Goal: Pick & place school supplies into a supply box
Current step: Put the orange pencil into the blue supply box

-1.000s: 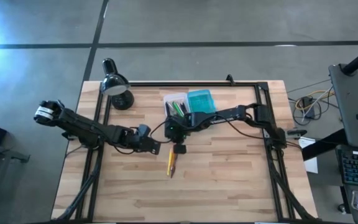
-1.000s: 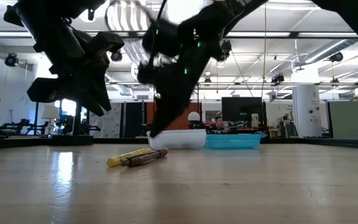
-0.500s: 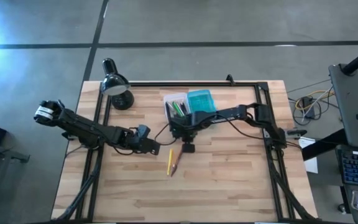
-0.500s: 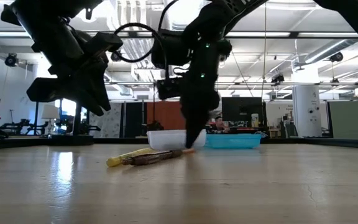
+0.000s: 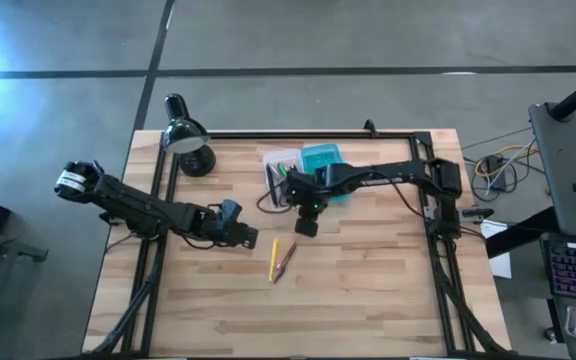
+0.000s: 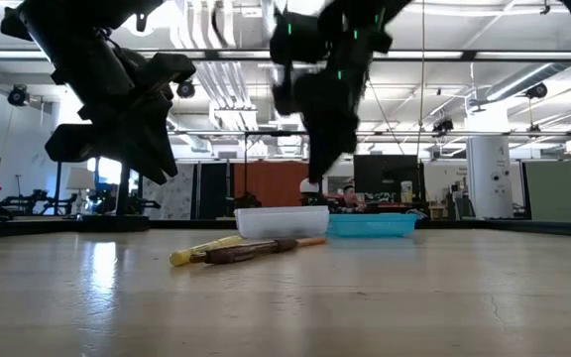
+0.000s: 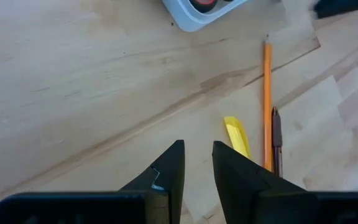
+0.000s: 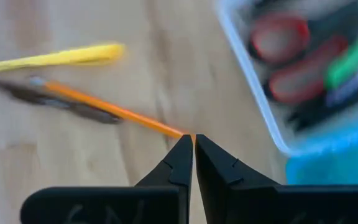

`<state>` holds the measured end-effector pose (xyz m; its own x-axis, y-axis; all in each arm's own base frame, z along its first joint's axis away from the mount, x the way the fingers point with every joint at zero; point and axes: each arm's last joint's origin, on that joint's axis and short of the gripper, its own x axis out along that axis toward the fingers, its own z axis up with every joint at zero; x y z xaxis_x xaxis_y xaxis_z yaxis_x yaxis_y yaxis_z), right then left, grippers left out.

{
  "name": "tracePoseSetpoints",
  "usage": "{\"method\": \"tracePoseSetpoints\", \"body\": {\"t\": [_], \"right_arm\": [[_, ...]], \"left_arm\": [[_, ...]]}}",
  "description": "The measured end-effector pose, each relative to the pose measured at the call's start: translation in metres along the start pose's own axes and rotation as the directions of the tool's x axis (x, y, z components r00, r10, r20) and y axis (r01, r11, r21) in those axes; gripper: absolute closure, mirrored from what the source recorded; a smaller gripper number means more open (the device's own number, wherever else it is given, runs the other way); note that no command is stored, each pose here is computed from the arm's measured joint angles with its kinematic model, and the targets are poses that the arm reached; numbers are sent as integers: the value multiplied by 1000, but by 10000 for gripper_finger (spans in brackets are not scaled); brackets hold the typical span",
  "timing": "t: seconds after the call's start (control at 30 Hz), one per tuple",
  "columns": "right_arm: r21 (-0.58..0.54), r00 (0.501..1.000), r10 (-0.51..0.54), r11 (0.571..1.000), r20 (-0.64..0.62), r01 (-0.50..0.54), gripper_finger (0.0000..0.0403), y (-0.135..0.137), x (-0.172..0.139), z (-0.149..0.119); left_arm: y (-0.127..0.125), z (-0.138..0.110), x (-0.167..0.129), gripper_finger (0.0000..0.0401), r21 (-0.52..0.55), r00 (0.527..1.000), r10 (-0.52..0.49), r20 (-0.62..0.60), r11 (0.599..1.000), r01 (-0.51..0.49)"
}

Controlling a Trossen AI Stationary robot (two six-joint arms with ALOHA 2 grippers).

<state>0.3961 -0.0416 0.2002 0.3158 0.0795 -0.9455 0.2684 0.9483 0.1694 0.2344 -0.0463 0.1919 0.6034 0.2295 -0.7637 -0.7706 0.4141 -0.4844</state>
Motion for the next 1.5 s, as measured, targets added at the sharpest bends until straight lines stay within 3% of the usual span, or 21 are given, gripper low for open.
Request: {"method": "tracePoseSetpoints", "body": {"t": [0.17, 1.27, 1.5], "right_arm": [[149, 995, 1, 989, -96, 14, 390, -18, 38, -17], [219, 999, 33, 975, -17, -29, 390, -23, 53, -25], [232, 999, 33, 972, -9, -30, 390, -27, 52, -24]], "left_arm": [[0, 0, 0, 334, -3, 1000, -3, 10, 1000, 3], [-1, 1, 0, 334, -38, 1000, -10, 25, 999, 11], [-12, 3, -1, 334, -85, 992, -122, 23, 989, 123]]}}
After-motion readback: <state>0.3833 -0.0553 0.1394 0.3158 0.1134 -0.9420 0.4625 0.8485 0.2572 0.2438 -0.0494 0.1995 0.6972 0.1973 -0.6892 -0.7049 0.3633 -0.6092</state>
